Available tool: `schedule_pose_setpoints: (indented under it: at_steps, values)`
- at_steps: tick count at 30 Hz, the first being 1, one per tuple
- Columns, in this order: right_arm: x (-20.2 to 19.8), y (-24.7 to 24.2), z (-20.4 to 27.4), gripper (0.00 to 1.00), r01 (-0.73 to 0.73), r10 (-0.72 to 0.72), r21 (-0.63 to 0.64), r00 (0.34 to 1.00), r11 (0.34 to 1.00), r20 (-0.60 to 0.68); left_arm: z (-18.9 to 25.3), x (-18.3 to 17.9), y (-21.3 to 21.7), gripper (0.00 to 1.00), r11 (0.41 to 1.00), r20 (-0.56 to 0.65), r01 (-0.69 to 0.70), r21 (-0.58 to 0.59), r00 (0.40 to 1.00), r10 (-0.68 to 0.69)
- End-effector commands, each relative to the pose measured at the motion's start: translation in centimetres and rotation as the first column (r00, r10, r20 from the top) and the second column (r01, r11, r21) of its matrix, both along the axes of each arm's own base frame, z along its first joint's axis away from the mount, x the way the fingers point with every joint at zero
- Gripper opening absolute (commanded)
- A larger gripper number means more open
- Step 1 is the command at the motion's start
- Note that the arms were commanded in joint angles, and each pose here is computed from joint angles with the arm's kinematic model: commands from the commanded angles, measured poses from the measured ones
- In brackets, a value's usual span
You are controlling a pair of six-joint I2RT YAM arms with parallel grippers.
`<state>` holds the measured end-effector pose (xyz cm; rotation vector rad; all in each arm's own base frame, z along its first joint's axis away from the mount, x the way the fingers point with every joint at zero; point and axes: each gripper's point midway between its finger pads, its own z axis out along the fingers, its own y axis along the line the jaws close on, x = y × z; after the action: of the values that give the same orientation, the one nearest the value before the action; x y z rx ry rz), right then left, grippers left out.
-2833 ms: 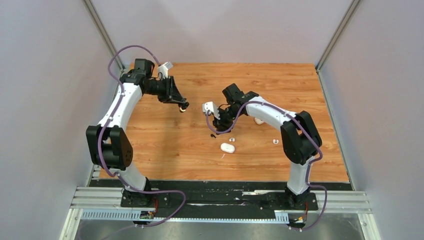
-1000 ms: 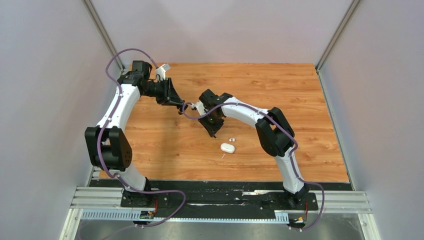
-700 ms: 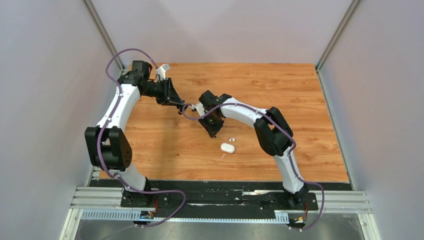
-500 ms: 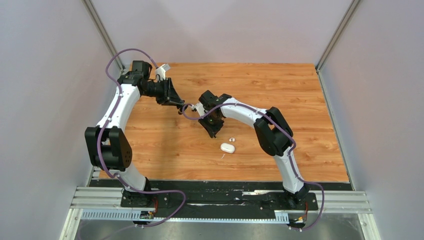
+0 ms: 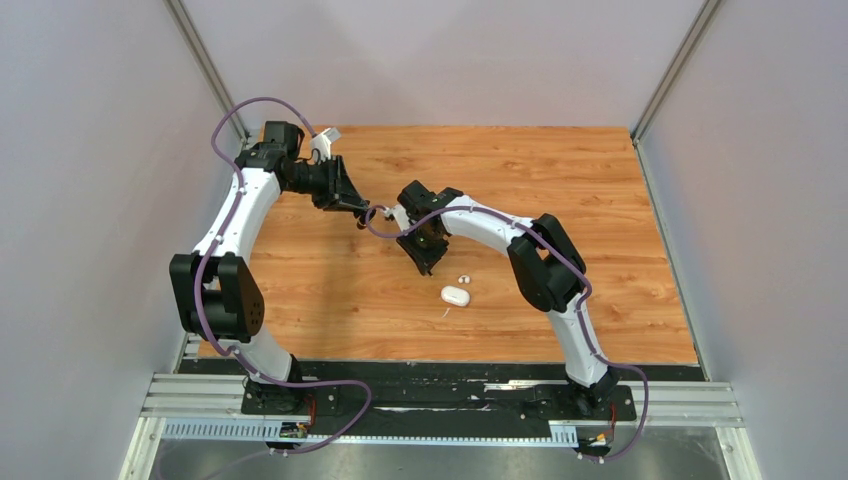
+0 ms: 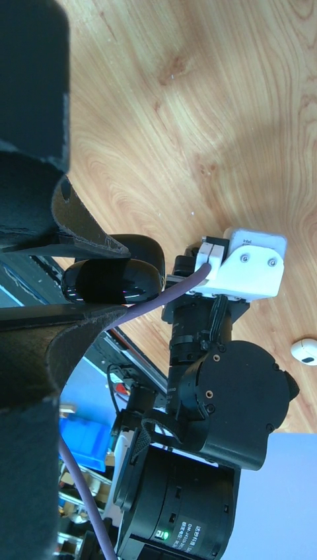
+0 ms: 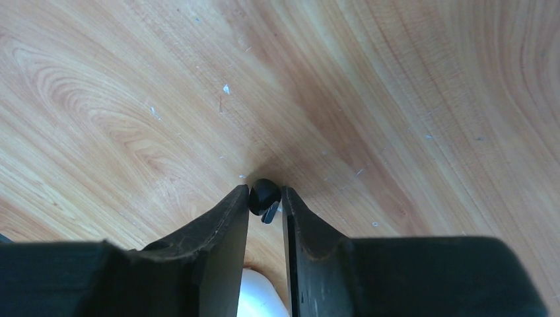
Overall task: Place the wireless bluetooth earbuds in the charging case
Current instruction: Pick up the earbud from the center of the board.
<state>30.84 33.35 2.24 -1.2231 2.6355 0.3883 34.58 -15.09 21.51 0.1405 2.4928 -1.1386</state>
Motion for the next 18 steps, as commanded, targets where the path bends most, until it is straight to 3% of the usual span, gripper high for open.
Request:
schedule_pose_setpoints:
  at_steps: [1,9,13,18]
  values:
    - [1.9,0.3,-0.1,0.27,0.089,-0.089,0.002,0.995,0.996,0.048,1.6,0.4,-0.3,0.00,1.000,0.051,0.010,-0.028,0.999,-0.008]
    - [2.3,0.0,-0.7,0.17,0.105,-0.104,-0.008,0.993,0.994,0.054,1.6,0.6,-0.2,0.00,1.000,0.052,0.007,-0.025,0.999,-0.005]
    - [2.6,-0.1,-0.3,0.01,0.108,-0.107,-0.004,0.992,0.994,0.063,1.6,0.6,-0.2,0.00,1.000,0.053,0.008,-0.024,0.999,-0.006]
    - [3.7,-0.6,2.6,0.00,0.120,-0.124,0.048,0.987,0.992,0.098,1.4,0.8,-0.2,0.00,1.000,0.055,0.013,-0.019,0.998,-0.012]
